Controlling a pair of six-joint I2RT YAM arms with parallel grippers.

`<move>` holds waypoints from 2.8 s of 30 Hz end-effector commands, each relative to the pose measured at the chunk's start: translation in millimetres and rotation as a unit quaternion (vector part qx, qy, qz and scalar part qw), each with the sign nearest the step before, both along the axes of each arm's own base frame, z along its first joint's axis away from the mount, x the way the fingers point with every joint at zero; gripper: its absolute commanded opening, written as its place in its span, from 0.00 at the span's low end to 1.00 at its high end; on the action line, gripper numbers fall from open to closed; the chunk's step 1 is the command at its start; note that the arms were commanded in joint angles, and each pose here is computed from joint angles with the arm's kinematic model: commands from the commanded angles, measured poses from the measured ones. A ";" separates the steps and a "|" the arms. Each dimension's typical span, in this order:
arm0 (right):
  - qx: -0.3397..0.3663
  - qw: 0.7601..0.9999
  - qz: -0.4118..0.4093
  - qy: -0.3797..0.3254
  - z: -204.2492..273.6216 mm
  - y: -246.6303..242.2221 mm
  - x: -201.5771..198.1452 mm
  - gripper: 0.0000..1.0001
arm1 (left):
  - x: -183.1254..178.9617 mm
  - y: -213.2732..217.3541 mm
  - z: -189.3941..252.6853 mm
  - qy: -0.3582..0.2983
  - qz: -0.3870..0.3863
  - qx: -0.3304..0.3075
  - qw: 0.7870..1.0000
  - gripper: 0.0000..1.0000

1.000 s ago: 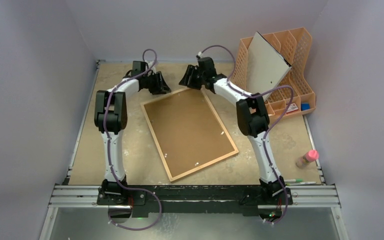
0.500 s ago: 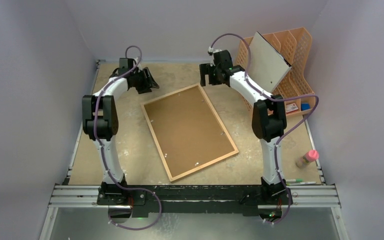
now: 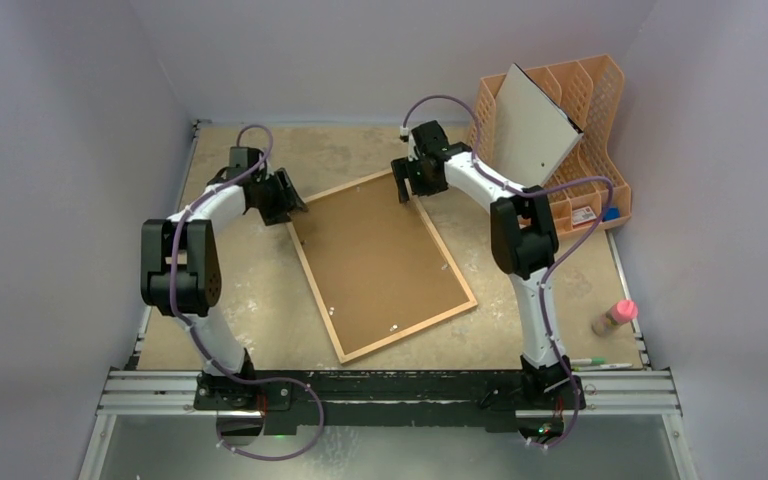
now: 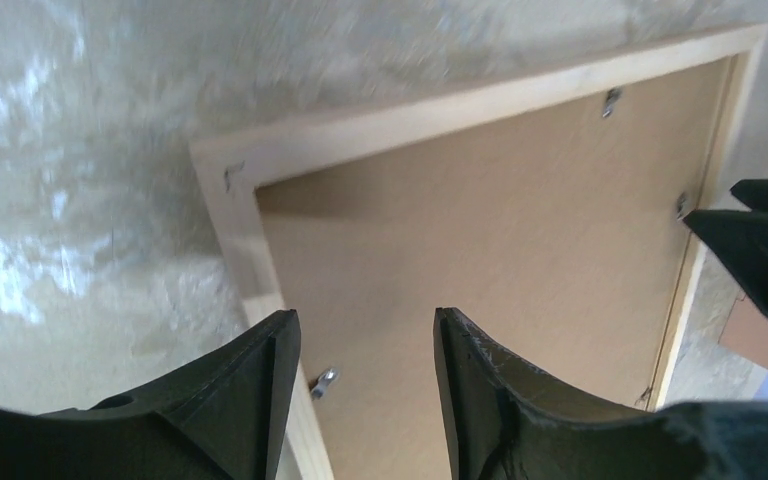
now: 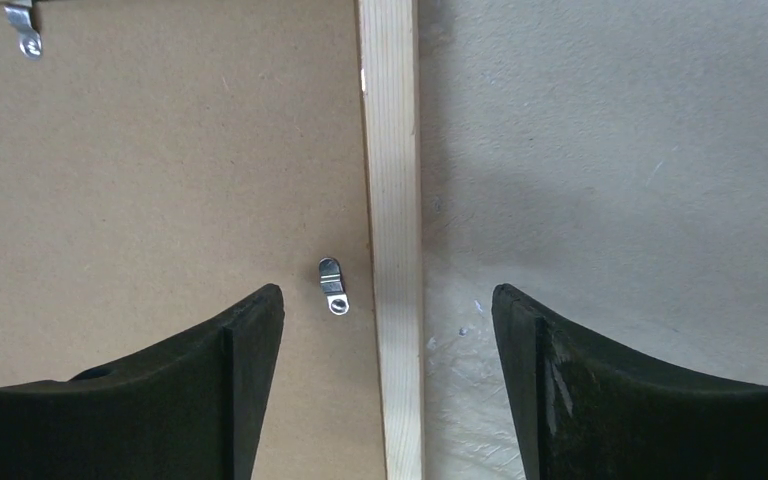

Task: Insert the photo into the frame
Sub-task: Install the photo frame at the center of the board.

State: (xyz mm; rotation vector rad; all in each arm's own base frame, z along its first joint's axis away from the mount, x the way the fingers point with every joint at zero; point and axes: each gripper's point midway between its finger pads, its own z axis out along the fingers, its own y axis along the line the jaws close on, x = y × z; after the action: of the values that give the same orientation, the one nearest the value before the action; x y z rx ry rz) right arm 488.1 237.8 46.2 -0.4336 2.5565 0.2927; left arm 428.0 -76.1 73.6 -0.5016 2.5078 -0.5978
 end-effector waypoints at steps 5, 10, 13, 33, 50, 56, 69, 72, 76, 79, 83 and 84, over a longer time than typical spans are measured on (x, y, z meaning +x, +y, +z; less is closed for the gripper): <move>-0.002 1.000 0.010 0.008 -2.1 8.1 -3.6 0.76 | -32.6 -14.6 -7.1 0.017 -0.007 -0.052 0.998 0.54; -0.002 1.000 -0.004 0.012 -7.9 9.1 0.5 0.69 | -42.1 -20.1 -12.9 0.022 -0.015 -0.064 0.998 0.54; -0.001 1.000 -0.010 0.014 -10.6 9.4 1.1 0.64 | -43.8 -22.4 -14.6 0.025 -0.020 -0.068 0.997 0.54; 0.040 0.997 0.014 0.059 -21.3 22.3 -22.0 0.16 | -47.4 -32.0 -25.4 0.036 -0.030 -0.083 0.995 0.53; 0.060 0.993 -0.082 0.051 6.1 19.7 -12.8 0.55 | -40.5 -31.2 -6.8 0.015 -0.034 -0.080 0.996 0.53; 0.017 0.984 -0.158 0.084 -12.2 -2.9 -26.8 0.56 | -44.2 -26.1 7.7 0.007 -0.021 -0.066 0.998 0.54; 0.007 0.972 -0.215 0.097 -29.7 -8.3 -45.1 0.57 | -79.7 -2.6 -13.6 0.055 0.011 -0.001 0.998 0.54; 0.024 0.972 -0.211 0.101 -29.9 -1.0 -44.3 0.62 | -82.8 -2.9 -18.1 0.057 0.004 0.000 0.998 0.56; 0.054 0.971 -0.210 0.103 -27.1 11.6 -37.6 0.67 | -86.2 -6.7 -30.3 0.072 -0.014 -0.006 0.997 0.56; 0.067 0.968 -0.219 0.107 -28.8 17.8 -33.9 0.67 | -89.3 -8.5 -37.1 0.079 -0.020 -0.009 0.997 0.53; 0.062 0.964 -0.234 0.113 -36.0 17.6 -34.3 0.63 | -91.9 -7.0 -42.8 0.086 -0.022 -0.005 0.996 0.47; 0.059 0.963 -0.236 0.116 -37.7 17.2 -35.0 0.62 | -93.0 -6.7 -45.5 0.090 -0.023 -0.004 0.996 0.45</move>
State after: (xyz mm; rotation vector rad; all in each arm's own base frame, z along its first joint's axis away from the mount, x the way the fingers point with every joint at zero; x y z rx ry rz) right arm 463.6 248.8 30.7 0.2122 2.6798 0.3389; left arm 337.5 -81.3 34.8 -0.5703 2.6782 -0.6004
